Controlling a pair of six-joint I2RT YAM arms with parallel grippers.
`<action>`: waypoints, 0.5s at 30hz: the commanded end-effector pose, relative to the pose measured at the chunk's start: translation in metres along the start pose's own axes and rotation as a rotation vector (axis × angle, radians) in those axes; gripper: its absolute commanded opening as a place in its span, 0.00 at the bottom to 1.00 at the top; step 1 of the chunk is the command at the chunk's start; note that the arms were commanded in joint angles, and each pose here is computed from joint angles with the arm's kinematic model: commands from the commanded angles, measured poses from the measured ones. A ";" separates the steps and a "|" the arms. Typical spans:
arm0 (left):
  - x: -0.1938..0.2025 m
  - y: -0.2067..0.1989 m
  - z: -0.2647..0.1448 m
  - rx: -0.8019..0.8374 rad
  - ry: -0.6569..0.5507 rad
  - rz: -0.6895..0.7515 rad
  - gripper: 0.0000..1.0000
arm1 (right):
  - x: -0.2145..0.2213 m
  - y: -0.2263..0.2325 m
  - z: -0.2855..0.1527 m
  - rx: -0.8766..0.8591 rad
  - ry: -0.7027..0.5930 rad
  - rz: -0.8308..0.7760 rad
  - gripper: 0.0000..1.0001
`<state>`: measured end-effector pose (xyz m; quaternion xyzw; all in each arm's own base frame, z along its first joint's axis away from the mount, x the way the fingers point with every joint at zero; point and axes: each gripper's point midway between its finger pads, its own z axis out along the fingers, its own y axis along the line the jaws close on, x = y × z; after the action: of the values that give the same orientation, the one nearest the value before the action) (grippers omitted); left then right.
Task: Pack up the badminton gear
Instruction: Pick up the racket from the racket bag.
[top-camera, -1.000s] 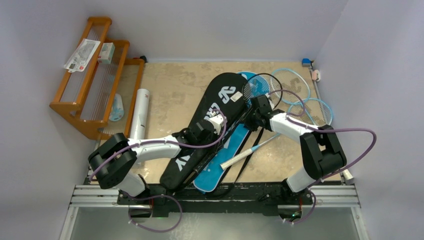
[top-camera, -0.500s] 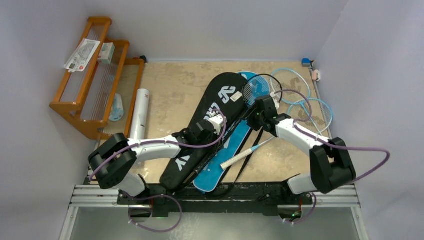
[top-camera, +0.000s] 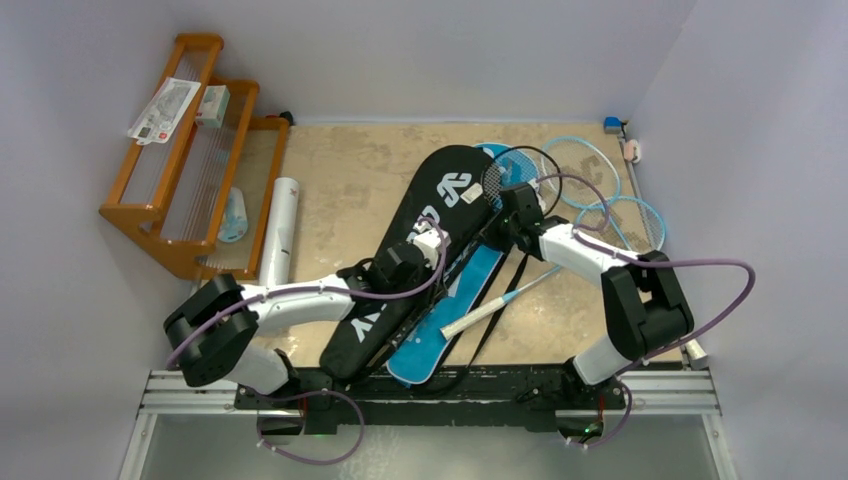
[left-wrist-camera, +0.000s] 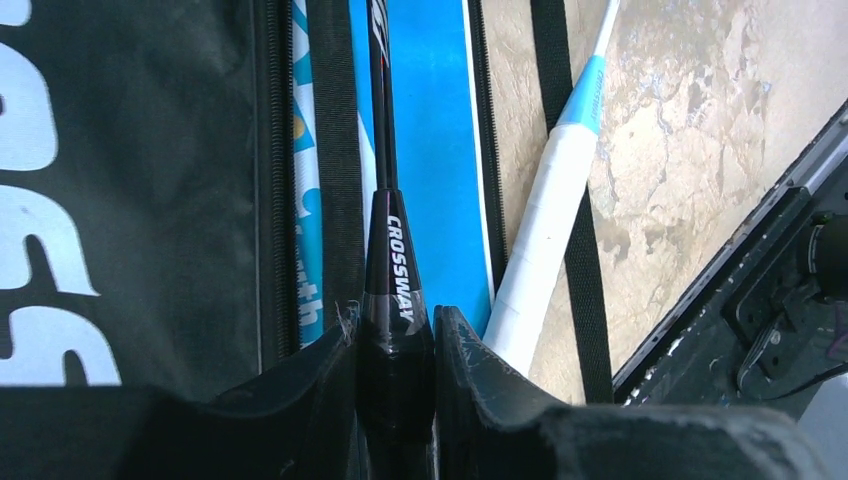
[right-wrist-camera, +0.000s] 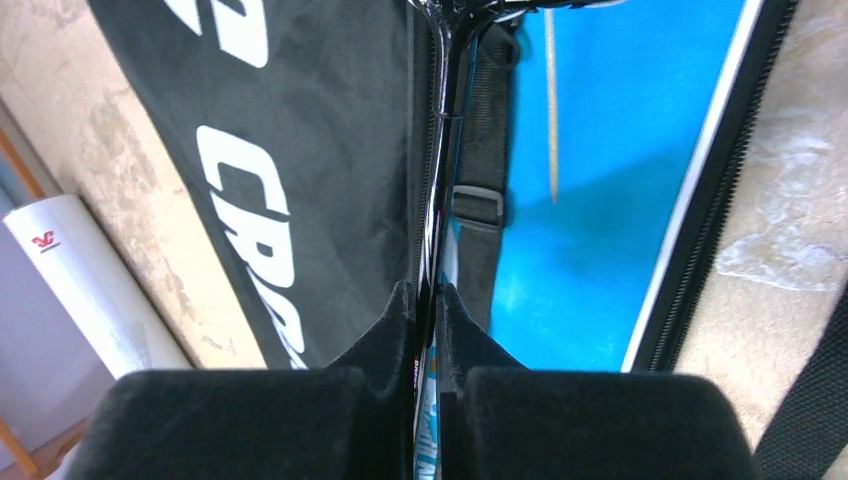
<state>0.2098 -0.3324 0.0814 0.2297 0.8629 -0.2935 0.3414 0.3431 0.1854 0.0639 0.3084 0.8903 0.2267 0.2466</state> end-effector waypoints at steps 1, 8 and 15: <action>-0.021 -0.003 -0.021 0.000 -0.101 0.012 0.34 | -0.019 0.016 -0.017 -0.011 -0.060 -0.061 0.00; -0.037 0.001 -0.048 -0.016 -0.207 0.003 0.70 | -0.033 0.002 -0.055 0.050 -0.136 -0.136 0.00; -0.031 0.027 -0.058 -0.178 -0.120 0.066 0.75 | -0.034 -0.007 -0.101 0.053 -0.161 -0.238 0.00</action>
<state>0.2132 -0.2956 0.1280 0.1947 0.8415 -0.2769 0.4212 0.3169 0.1494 0.1232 0.2558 0.8993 0.1735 0.3095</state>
